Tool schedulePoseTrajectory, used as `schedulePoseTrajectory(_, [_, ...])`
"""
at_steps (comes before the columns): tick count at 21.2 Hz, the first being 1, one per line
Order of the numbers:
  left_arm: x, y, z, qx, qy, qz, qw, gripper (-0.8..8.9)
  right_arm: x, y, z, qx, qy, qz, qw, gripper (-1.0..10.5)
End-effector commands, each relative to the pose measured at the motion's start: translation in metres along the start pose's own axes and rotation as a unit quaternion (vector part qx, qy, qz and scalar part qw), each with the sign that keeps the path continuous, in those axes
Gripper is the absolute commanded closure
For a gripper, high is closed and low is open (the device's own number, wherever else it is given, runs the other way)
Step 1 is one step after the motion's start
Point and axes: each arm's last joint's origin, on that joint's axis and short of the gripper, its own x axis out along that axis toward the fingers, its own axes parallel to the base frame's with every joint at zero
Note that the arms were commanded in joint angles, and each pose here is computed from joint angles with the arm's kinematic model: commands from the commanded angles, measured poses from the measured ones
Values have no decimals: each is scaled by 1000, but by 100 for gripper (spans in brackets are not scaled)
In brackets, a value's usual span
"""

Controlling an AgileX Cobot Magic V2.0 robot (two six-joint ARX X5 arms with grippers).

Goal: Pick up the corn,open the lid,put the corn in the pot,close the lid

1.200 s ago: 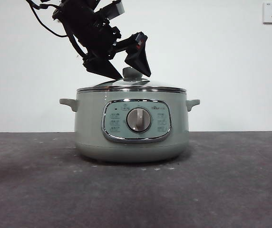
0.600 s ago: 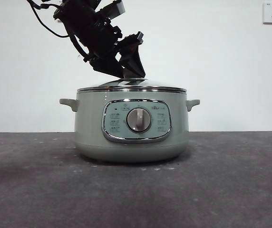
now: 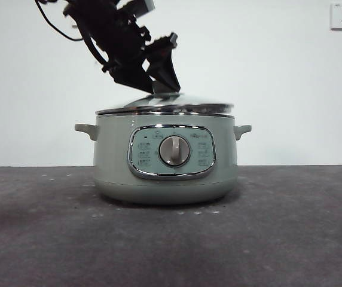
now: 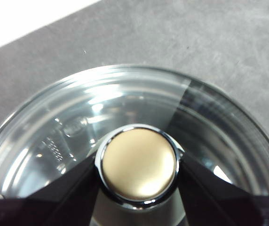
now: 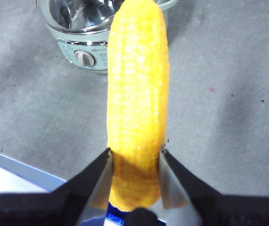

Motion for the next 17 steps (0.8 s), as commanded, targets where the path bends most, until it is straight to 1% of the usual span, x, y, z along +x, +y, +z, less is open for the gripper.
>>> schedulePoseTrajectory(1, [-30, -4, 30, 10, -68, 4, 998, 822, 0, 0, 1, 3, -4, 0, 1000, 962])
schedulePoseTrajectory(4, [-55, -8, 41, 15, -89, 6, 996, 822, 0, 0, 1, 2, -6, 1, 1000, 962])
schedulePoseTrajectory(7, [-94, -9, 51, 19, -104, 20, 994, 822, 5, 1, 10, -2, -22, 8, 1000, 962])
schedulePoseTrajectory(11, [-163, -6, 60, 15, -138, 50, 989, 822, 26, 3, 35, -10, -42, 61, 997, 962])
schedulePoseTrajectory(13, [-199, -6, 57, 13, -136, 67, 988, 822, 47, 3, 52, -14, -49, 87, 995, 962])
schedulePoseTrajectory(17, [-251, -13, 45, 21, -127, 93, 987, 821, 95, 3, 92, -19, -51, 132, 990, 963])
